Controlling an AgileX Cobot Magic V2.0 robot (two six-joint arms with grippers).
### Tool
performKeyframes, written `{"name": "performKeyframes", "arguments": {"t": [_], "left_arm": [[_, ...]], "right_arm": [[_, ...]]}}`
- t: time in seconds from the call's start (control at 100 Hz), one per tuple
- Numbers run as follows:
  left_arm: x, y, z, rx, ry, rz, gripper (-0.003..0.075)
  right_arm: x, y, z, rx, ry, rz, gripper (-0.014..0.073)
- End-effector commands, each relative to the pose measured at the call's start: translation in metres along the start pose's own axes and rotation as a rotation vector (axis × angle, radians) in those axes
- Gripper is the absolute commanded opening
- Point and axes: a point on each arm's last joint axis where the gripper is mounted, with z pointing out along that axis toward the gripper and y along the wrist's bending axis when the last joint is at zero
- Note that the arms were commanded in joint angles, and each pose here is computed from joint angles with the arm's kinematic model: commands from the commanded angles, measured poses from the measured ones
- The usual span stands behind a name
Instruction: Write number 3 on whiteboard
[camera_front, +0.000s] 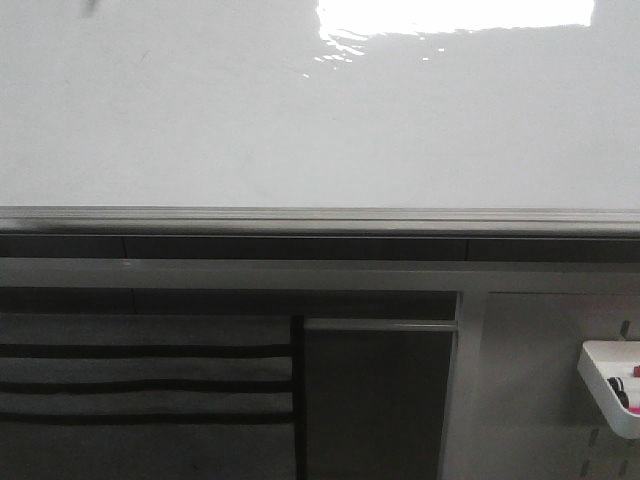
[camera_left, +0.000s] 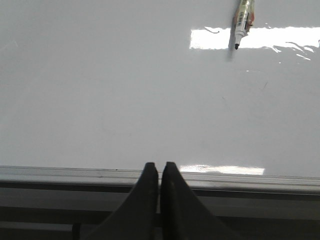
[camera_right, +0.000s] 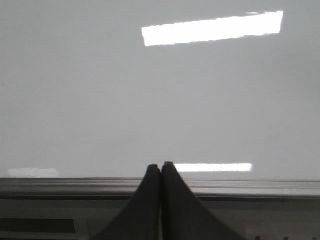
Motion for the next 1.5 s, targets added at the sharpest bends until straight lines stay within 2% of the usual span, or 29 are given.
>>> {"name": "performKeyframes", "arguments": {"t": [0.0,0.13,0.29,0.46,0.65,0.76,1.08,1.49], "left_arm": [[-0.008,0.001,-0.003,-0.010,-0.106,-0.009,-0.0018],[-0.008,0.001,-0.003,-0.010,-0.106,-0.009,-0.0018],[-0.023,0.000,-0.005,-0.006,-0.139,-0.021,-0.0018],[-0.075,-0.004,-0.018,0.026,-0.146,-0.029,-0.0018],[-0.129,-0.008,-0.016,0.040,-0.021,0.020,-0.0018],[-0.147,-0.009,-0.003,0.045,0.060,0.026,-0.0018],[-0.148,-0.009,0.023,0.043,0.151,0.023,-0.0018],[-0.150,-0.009,0.024,0.042,0.131,0.019,-0.0018]], "right_arm": [[-0.002,0.001,-0.002,-0.002,-0.088,-0.026,-0.0066],[-0.002,0.001,-0.002,-0.003,-0.090,-0.026,-0.0066],[-0.017,0.000,-0.003,0.004,-0.103,0.052,-0.0066],[-0.060,-0.001,-0.010,0.008,-0.036,0.104,-0.0066],[-0.111,-0.001,-0.005,0.011,0.057,0.105,-0.0066],[-0.132,-0.001,0.008,0.013,0.122,0.105,-0.0066],[-0.138,-0.002,0.021,0.016,0.166,0.105,-0.0066],[-0.138,-0.002,0.021,0.018,0.164,0.099,-0.0066]]}}
